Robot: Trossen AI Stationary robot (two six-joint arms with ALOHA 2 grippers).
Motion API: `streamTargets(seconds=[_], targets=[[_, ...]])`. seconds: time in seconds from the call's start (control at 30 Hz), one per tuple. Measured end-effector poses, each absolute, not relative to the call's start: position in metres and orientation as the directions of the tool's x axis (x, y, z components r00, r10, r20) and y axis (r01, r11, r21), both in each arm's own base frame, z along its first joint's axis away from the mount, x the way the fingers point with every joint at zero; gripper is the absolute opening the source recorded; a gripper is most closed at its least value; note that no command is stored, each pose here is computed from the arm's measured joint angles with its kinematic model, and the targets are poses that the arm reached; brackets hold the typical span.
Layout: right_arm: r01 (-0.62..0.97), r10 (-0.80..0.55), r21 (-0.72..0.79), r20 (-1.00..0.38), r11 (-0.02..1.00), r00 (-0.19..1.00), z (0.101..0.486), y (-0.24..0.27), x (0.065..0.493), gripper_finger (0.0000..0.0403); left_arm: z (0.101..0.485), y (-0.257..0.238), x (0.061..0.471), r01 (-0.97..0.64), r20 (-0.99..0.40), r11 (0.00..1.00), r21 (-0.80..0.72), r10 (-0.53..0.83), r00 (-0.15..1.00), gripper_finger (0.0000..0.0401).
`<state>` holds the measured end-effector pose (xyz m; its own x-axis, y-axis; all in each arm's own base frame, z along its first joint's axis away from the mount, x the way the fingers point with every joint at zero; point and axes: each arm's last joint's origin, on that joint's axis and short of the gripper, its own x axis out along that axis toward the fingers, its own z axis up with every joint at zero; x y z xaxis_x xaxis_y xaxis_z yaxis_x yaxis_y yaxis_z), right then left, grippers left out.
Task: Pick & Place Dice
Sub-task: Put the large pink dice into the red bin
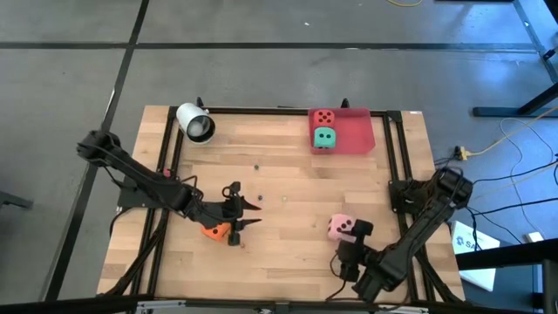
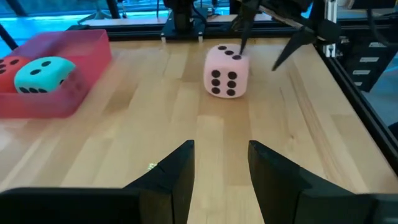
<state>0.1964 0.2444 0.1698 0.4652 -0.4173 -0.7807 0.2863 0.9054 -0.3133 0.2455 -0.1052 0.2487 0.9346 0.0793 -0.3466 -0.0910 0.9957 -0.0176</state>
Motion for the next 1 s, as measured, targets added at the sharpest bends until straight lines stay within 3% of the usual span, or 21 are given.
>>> streamTargets(seconds=[0.47, 1.0], targets=[[0.282, -0.483, -0.397, -0.777, 0.874, 0.404, 0.182, 0.241, 0.194, 0.0310, 0.243, -0.106, 0.249, -0.115, -0.357, 0.993, 0.003, 0.109, 0.928, 0.0143], [0.144, -0.500, -0.483, -0.782, 0.864, 0.374, 0.182, 0.238, 0.191, 0.0310, 0.243, -0.106, 0.249, -0.122, -0.356, 0.993, 0.008, 0.116, 0.927, 0.0143]])
